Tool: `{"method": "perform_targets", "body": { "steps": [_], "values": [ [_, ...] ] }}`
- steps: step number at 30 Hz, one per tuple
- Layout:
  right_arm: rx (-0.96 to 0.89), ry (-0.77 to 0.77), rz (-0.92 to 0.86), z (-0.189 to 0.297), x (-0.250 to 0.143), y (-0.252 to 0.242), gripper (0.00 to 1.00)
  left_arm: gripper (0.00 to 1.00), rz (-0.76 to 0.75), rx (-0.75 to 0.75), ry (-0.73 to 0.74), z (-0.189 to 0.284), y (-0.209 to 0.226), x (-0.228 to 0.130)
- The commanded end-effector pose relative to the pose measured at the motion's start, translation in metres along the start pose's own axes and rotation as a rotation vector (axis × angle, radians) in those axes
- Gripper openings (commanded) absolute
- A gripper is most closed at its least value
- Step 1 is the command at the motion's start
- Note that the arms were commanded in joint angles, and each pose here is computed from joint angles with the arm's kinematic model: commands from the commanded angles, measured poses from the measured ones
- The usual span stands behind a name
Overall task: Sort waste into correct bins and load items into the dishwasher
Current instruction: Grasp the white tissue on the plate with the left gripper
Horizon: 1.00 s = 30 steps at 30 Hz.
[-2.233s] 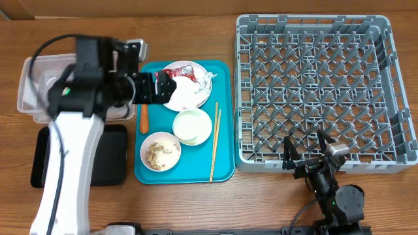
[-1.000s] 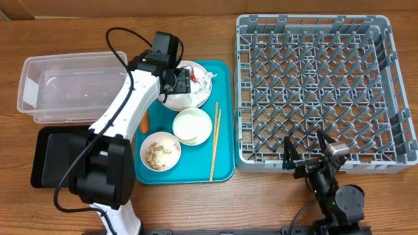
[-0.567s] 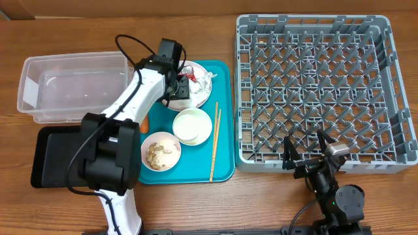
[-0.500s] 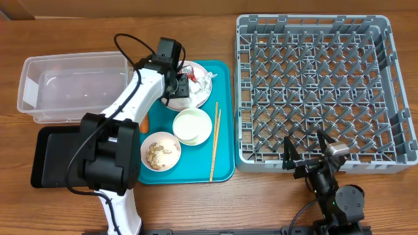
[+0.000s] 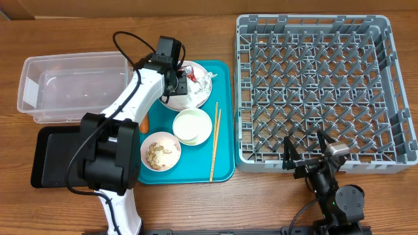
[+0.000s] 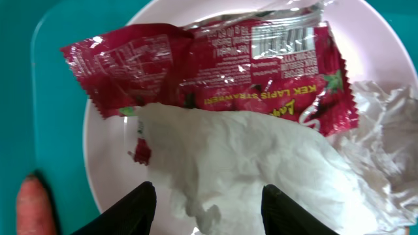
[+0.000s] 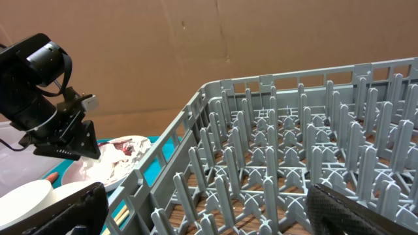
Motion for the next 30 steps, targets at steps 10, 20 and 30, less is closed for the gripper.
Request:
{"method": "perform_targets", "body": {
  "steps": [10, 20, 30],
  "values": [
    [0.005, -0.006, 0.003, 0.0, -0.0011, -0.0002, 1.0, 0.48, 0.016, 0.081, -0.054, 0.0022, 0.013, 0.0144],
    [0.005, -0.006, 0.003, 0.0, -0.0011, -0.0002, 1.0, 0.39, 0.015, 0.082, -0.048, -0.0028, 0.0134, 0.0093],
    [0.005, -0.006, 0.003, 0.0, -0.0011, -0.0002, 1.0, 0.29, 0.056, 0.077, -0.049, -0.0045, 0.0127, 0.0078]
  ]
}}
Point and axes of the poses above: each gripper's point midway between its finger pads, its own z axis back along the fingers, its own y axis along the line the jaws close on, x = y × z, the point moved 2 cm from there along z, back along the fingers, and after that the axes turned 9 degrees about -z, right-handed, at the moved point
